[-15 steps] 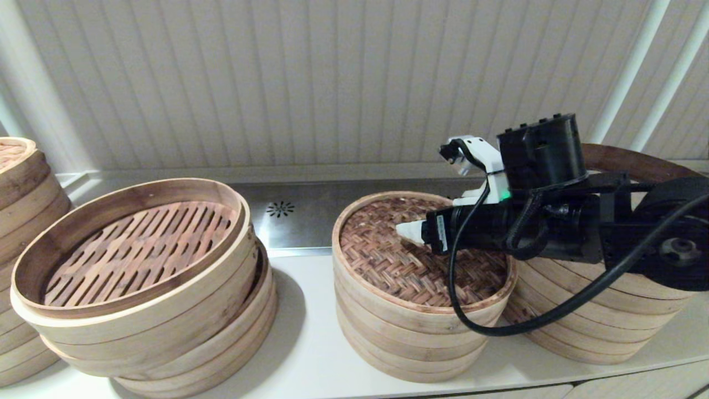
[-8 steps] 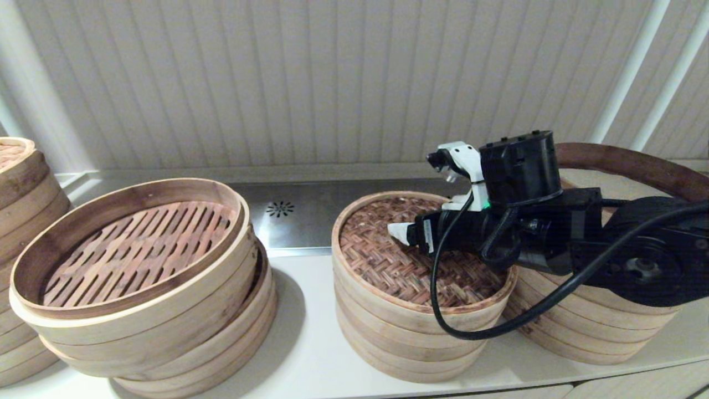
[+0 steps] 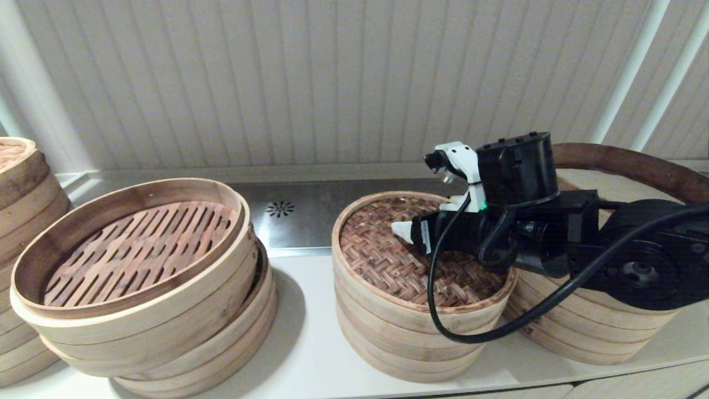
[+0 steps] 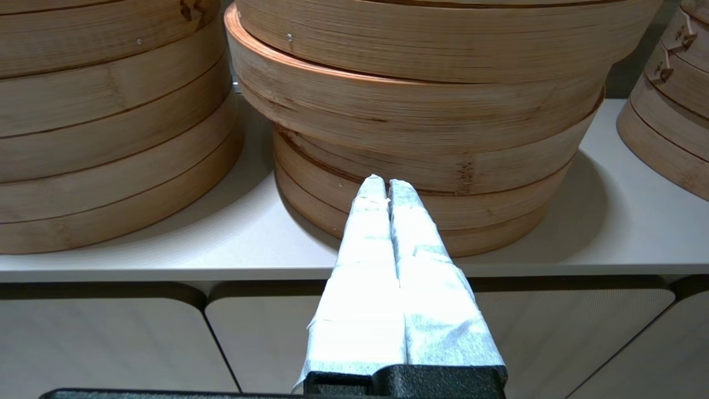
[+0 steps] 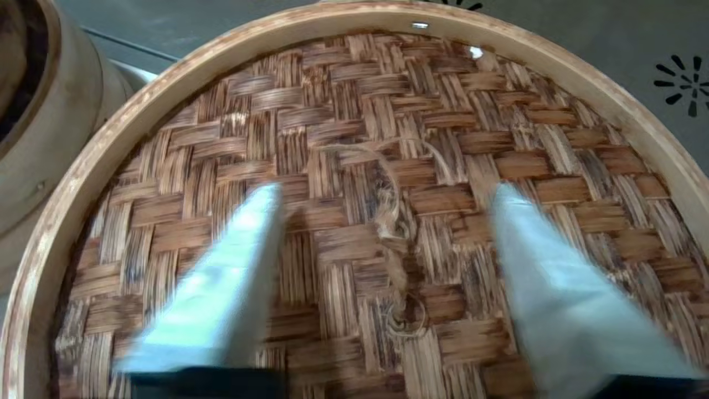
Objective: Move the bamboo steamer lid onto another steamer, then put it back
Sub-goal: Pick up the steamer
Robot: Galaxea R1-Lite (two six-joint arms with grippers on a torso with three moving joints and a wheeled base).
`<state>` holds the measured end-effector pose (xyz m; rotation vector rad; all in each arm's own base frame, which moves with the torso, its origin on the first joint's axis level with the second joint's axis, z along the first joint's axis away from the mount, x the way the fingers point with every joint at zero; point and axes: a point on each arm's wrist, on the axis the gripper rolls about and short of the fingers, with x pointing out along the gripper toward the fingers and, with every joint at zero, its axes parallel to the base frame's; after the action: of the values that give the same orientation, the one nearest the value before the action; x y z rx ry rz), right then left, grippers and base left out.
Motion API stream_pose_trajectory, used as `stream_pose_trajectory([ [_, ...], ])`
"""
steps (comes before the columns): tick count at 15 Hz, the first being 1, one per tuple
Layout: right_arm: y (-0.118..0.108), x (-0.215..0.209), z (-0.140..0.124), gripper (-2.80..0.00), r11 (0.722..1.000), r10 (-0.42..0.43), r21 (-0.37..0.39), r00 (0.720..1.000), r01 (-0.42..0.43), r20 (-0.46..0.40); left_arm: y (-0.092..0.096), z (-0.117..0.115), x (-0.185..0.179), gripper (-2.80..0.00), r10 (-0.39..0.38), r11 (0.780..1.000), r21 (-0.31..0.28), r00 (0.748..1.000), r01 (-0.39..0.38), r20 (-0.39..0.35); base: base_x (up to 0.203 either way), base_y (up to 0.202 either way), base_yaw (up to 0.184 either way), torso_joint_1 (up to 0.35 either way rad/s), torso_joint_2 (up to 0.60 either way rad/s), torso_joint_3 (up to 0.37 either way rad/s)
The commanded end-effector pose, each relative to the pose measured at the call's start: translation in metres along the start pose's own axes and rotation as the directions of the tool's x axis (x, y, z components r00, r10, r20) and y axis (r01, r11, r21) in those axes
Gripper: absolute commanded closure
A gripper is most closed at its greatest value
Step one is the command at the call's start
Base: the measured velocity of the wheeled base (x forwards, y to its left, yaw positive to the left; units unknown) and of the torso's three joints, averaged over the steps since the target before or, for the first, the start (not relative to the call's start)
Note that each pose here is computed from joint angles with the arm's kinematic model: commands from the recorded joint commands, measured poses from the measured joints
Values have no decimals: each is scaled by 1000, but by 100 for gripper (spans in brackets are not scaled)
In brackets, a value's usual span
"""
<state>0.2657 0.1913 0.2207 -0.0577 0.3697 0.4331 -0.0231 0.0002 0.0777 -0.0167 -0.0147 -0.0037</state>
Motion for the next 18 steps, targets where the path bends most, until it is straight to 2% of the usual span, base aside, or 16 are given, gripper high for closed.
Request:
stream_pose_trajectory([
  [1, 0, 0, 0, 0, 1000, 1, -2, 1000, -1, -1, 0, 0, 0, 0, 0, 1000, 0, 1000, 0, 1, 0, 0, 0, 0, 0, 0],
  [9, -1, -2, -2, 0, 999, -1, -33, 1000, 1, 0, 0, 0, 0, 0, 0, 1000, 0, 1000, 0, -1, 0, 0, 0, 0, 0, 0],
  [18, 7, -18, 23, 0, 1000, -2, -20, 994, 4, 108, 0, 0, 0, 0, 0, 1000, 0, 1000, 0, 0, 0, 0, 0, 0, 0, 0],
])
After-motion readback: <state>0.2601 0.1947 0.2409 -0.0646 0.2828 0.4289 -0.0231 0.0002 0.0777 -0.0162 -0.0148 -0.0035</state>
